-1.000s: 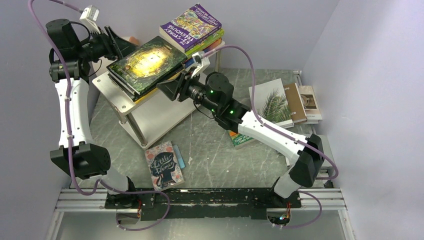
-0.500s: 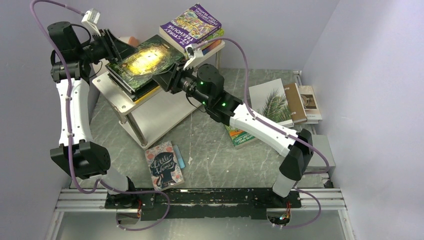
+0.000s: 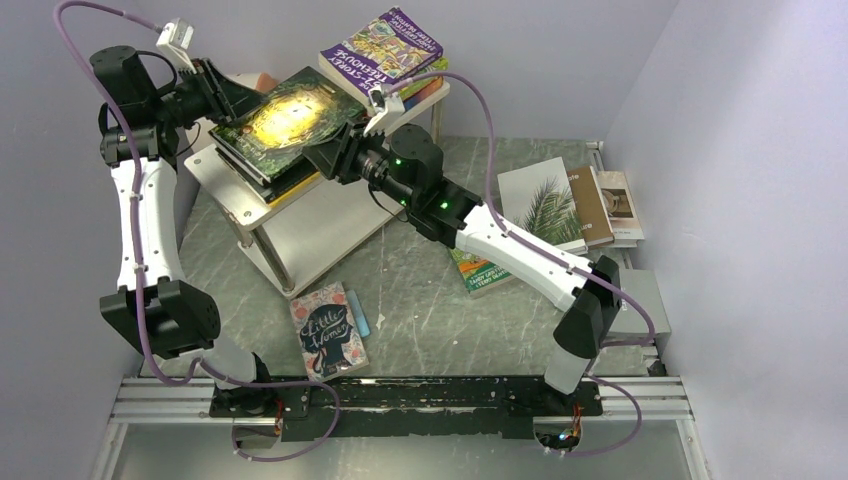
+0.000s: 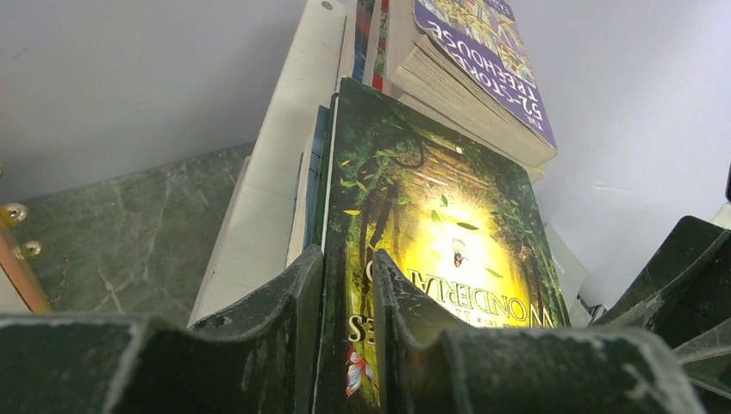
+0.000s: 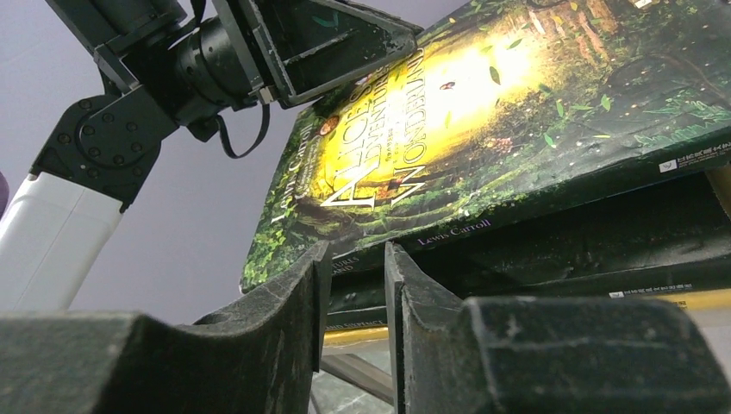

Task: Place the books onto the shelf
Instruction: Adjust the book on the shelf.

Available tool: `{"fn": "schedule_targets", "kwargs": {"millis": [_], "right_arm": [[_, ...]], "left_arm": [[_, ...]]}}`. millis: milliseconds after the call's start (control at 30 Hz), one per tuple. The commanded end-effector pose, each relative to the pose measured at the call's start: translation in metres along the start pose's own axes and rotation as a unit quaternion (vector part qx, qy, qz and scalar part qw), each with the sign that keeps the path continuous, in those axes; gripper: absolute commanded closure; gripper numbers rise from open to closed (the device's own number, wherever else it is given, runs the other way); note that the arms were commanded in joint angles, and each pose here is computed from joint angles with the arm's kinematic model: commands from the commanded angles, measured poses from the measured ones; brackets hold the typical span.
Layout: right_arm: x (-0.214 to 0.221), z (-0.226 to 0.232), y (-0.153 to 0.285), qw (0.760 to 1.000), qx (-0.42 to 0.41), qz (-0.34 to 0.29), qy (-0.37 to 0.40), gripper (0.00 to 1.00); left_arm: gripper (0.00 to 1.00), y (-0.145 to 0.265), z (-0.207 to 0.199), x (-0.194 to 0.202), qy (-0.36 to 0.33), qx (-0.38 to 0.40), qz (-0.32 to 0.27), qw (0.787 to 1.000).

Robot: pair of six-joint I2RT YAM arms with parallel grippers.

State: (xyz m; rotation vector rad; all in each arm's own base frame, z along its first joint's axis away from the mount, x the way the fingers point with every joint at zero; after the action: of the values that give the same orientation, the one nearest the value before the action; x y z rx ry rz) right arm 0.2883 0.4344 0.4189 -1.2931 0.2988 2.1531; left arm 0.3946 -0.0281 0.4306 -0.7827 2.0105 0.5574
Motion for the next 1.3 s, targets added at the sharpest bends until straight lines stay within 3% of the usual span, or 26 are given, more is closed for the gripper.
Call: {"fn": "schedule_targets", "kwargs": {"millis": [0,200,500,667,700,800,1100,1267], "right_arm": [[-0.007,0.001,0.0,1.0,0.007,-0.022,-0.004,0.66],[-0.011,0.007,0.015,0.999,0.005,-0.03,-0.008,0.64],[-0.01,0.009,0.025,0.999,0.01,-0.031,-0.021,0.62],[-0.01,0.009,0.025,0.999,0.014,-0.029,-0.02,0.59],[-0.009,0.008,0.024,0.999,0.017,-0.028,-0.019,0.58],[-0.008,0.006,0.025,0.999,0.023,-0.026,-0.02,0.56],[-0.005,0.002,0.027,0.999,0.035,-0.018,-0.019,0.52],[-0.003,0.0,0.025,0.999,0.04,-0.014,-0.018,0.52]], "left_arm": [[0.71,0.009,-0.037,0.007,-0.001,0.07,0.023,0.997],[0.78,0.01,-0.043,0.008,0.0,0.082,0.022,0.996],[0.78,0.014,-0.047,0.015,0.003,0.084,0.024,0.996],[0.56,0.013,-0.041,0.008,-0.005,0.061,0.02,0.998],[0.49,0.013,-0.037,0.004,-0.005,0.045,0.017,0.999],[0.38,0.012,-0.023,-0.007,-0.012,-0.004,0.012,1.0],[0.26,0.017,0.0,-0.011,-0.009,-0.028,0.012,0.999],[0.34,0.017,0.004,-0.003,-0.007,-0.024,0.025,0.999]]}}
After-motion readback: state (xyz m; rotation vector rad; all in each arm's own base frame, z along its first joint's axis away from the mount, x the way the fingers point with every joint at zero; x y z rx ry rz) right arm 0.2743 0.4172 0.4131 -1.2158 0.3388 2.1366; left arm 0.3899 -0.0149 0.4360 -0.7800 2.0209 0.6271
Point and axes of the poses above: each gripper's point midway between its finger pads, its own y axis back along the fingers, its own z axis along the line the jaws close on, x = y × z, the point moved 4 cm from there along y, back along the fingers, and after that the axes turned 4 degrees about y, right-handed, at the moved point
